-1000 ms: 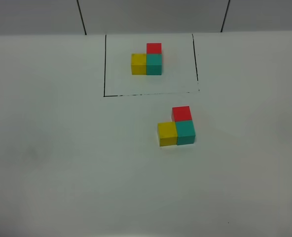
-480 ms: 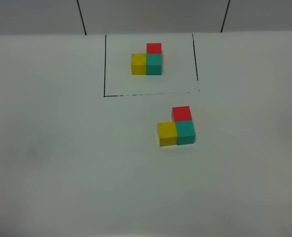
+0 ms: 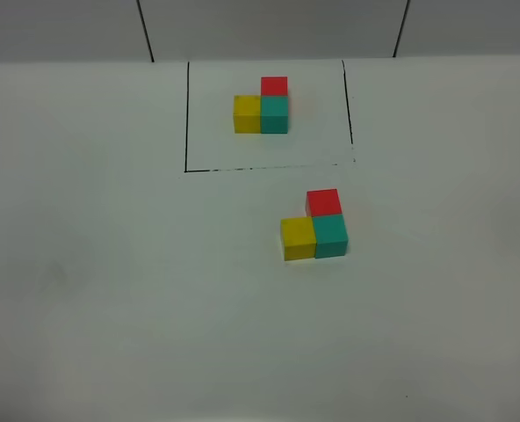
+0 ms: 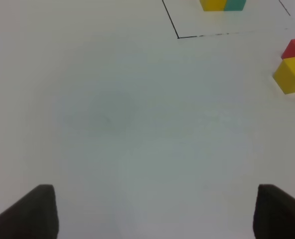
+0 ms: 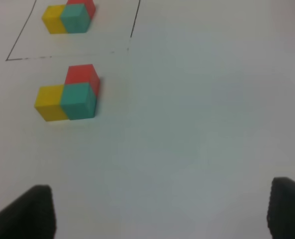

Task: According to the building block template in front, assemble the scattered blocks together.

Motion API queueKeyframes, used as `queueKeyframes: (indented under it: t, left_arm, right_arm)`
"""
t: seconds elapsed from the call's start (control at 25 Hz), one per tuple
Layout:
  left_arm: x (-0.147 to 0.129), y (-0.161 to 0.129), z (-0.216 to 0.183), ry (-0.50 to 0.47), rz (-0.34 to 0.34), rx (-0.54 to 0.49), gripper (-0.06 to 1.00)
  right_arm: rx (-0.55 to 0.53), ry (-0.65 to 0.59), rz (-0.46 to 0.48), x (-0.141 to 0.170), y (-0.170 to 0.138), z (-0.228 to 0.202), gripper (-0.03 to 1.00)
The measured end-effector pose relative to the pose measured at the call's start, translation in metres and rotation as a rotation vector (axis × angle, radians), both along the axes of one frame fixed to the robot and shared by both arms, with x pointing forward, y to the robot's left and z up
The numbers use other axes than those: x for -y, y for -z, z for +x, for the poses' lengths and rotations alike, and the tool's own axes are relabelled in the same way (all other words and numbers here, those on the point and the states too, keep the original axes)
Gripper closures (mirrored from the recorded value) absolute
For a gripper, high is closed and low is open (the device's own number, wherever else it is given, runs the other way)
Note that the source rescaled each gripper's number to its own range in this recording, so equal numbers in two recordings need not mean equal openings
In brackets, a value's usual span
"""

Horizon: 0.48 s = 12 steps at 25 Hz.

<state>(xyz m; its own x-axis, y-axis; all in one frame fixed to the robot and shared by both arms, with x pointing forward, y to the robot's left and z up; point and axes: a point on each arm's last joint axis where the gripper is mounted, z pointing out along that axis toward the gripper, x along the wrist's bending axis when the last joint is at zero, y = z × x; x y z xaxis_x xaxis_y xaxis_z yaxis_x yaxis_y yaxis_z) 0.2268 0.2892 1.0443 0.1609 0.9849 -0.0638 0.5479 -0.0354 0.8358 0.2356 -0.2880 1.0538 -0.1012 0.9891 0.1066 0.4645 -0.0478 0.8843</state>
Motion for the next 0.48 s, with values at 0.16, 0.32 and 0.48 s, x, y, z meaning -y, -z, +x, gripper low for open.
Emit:
queueKeyframes:
  t: [0.16,0.32,0.48]
  left_arm:
    - [0.0000,0.0000,0.0000,0.000,0.000,0.000,0.09]
    - [0.0000,0.0000,0.0000,0.000,0.000,0.000,0.09]
    - [0.0000,0.0000,0.0000,0.000,-0.001,0.000,0.09]
  right_arm:
    - [0.000,-0.001,0.001,-0.0001,0.0000,0.0000,0.23]
    - [0.000,-0.001,0.001,-0.0001,0.0000,0.0000,0.23]
    - [0.000,-0.001,0.001,-0.0001,0.0000,0.0000,0.23]
